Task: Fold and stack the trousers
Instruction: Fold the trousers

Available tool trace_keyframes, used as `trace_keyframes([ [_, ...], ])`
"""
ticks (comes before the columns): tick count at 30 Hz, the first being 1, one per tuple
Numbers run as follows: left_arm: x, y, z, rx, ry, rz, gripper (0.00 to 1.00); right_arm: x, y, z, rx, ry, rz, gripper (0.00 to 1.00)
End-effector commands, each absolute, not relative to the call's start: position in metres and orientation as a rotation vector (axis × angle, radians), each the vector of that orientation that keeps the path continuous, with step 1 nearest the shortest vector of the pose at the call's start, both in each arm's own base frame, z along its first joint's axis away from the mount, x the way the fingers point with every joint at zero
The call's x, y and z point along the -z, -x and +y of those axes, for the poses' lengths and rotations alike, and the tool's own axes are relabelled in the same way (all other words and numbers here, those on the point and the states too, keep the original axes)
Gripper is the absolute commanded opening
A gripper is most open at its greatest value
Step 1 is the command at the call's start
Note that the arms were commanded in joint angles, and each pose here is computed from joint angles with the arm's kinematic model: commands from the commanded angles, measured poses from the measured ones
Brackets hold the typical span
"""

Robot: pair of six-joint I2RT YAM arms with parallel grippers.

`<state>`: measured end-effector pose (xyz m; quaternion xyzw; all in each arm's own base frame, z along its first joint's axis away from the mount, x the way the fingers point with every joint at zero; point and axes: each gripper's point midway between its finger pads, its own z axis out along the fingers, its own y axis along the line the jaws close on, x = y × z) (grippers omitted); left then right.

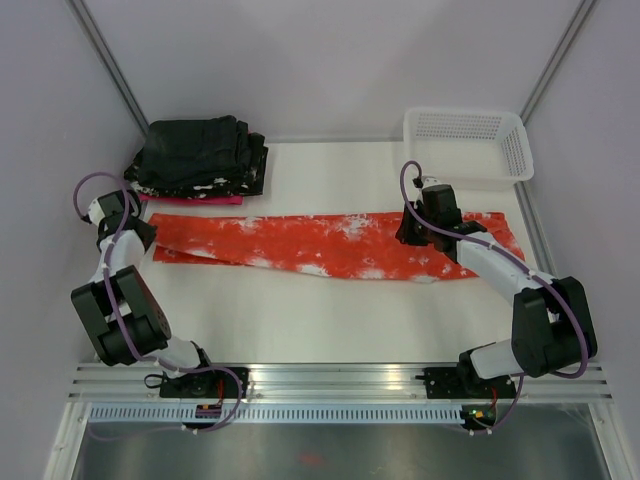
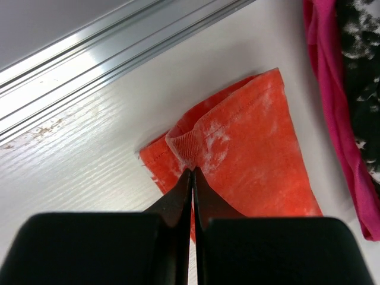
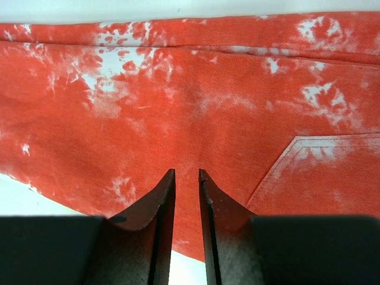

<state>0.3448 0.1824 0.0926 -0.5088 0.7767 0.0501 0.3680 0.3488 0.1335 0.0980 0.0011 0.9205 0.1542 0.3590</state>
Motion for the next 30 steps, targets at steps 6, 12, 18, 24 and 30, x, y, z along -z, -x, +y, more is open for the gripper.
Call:
trace_keyframes([
  [6, -0.089, -0.319, 0.192, -0.278, 1.289, 2.041, 0.07, -0.097, -0.346, 0.134, -0.392, 0.024, 2.361, 0.28],
  [12, -0.091, -0.328, 0.190, -0.241, 1.281, 2.061, 0.89, -0.097, -0.342, 0.131, -0.388, 0.016, 2.360, 0.28],
  [18, -0.112, -0.330, 0.194, -0.257, 1.218, 2.033, 0.91, -0.097, -0.339, 0.131, -0.392, 0.007, 2.363, 0.28],
  [24, -0.115, -0.390, 0.170, 0.017, 0.816, 2.174, 0.91, -0.103, -0.344, 0.117, -0.315, -0.108, 2.349, 0.29],
  [30, -0.071, -0.396, 0.168, 0.038, 0.634, 2.327, 0.92, -0.114, -0.345, 0.099, -0.233, -0.190, 2.320, 0.42],
])
